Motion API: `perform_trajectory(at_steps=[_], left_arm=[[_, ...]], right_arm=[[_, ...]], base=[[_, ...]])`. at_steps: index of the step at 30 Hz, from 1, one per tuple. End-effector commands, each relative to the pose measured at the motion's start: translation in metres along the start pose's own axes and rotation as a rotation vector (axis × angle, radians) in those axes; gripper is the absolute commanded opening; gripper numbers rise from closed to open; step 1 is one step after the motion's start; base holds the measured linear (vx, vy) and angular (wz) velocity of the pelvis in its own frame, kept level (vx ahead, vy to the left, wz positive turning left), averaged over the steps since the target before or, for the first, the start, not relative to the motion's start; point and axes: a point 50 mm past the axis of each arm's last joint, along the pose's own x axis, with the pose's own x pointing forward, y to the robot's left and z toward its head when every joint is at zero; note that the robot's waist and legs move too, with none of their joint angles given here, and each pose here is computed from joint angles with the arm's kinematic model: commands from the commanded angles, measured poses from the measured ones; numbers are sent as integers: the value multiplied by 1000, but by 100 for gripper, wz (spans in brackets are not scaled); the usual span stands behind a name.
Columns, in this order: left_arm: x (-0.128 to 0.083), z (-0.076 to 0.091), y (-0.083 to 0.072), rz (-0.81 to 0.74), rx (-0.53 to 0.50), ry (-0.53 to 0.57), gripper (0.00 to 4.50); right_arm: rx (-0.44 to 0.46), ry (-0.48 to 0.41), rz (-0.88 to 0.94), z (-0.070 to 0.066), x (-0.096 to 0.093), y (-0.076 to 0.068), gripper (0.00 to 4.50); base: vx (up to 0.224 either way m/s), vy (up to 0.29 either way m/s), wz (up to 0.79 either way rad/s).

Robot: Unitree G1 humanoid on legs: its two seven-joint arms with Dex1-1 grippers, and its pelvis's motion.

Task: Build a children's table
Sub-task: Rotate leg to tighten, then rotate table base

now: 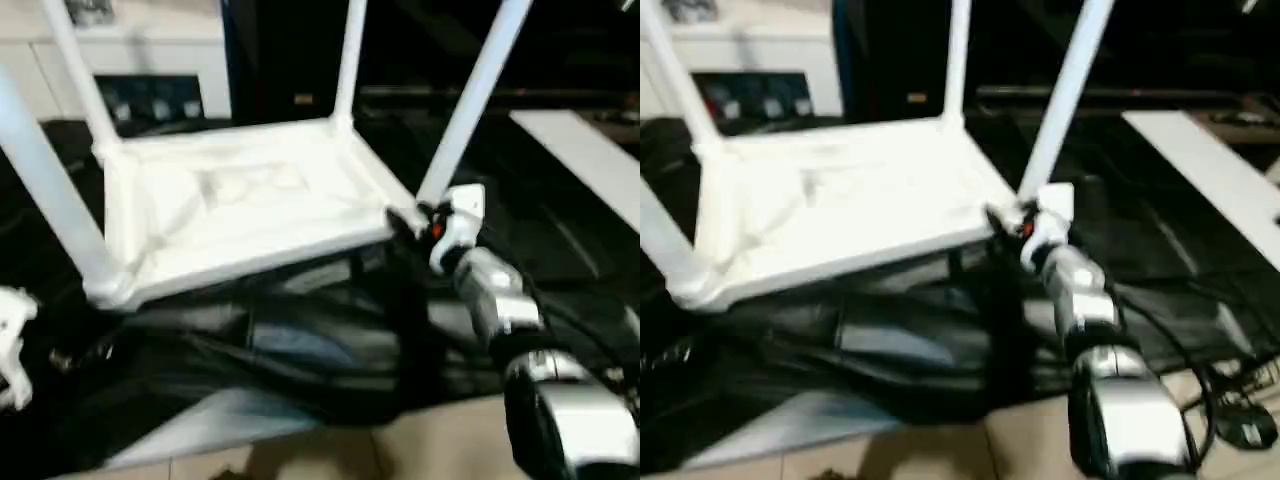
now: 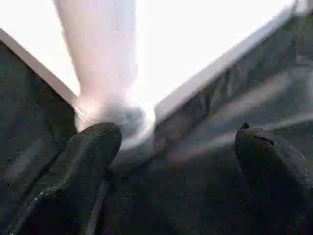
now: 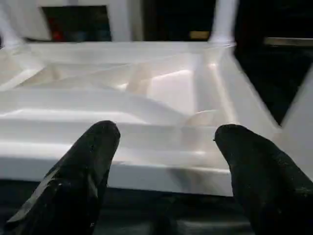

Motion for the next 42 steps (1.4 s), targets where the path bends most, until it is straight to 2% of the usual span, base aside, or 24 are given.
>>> perform_trajectory(at_steps=[1,2,3,4,7,9,11,14,16,18,22,26,30,34,39,42], left_arm=[[-1,28,-5,-3,45,-31,450],[-1,28,-5,-3,45,-31,450],[4,37,-18,-28,61,-4,450],[5,37,-20,-32,62,3,450],[11,34,-34,-62,65,62,450],[18,27,-50,-113,64,108,450],[23,25,-60,-150,53,116,450],[27,36,-61,-120,30,72,450],[25,38,-59,-114,29,84,450],[18,37,-65,-161,17,127,450],[12,29,-78,-266,-27,194,450],[17,21,-73,-226,4,242,450],[17,16,-72,-266,2,292,450],[17,11,-75,-301,4,328,450],[23,4,-86,-350,-1,343,450],[24,-3,-95,-386,-16,369,450]], right_arm=[[-68,41,14,0,-10,-8,370],[-68,41,14,0,-10,-8,370],[-104,76,77,-8,-19,-5,370],[-103,79,89,-9,-21,-5,370],[-118,97,177,-14,-27,4,370],[-143,123,266,-19,-31,14,370],[-158,141,318,-21,-32,20,370],[-176,161,419,-22,-35,31,370],[-175,169,452,-22,-36,35,370],[-176,195,517,-26,-39,43,370],[-180,239,580,-32,-44,47,370],[-225,306,635,-40,-47,51,370],[-284,367,714,-44,-53,55,370],[-299,398,777,-44,-58,56,370],[-310,466,906,-43,-74,53,370],[-342,459,864,-38,-74,44,370]], base=[[0,0,0],[0,0,0],[0,0,0],[0,0,0],[0,0,0],[0,0,0],[0,0,0],[0,0,0],[0,0,0],[0,0,0],[0,0,0],[0,0,0],[0,0,0],[0,0,0],[0,0,0],[0,0,0]])
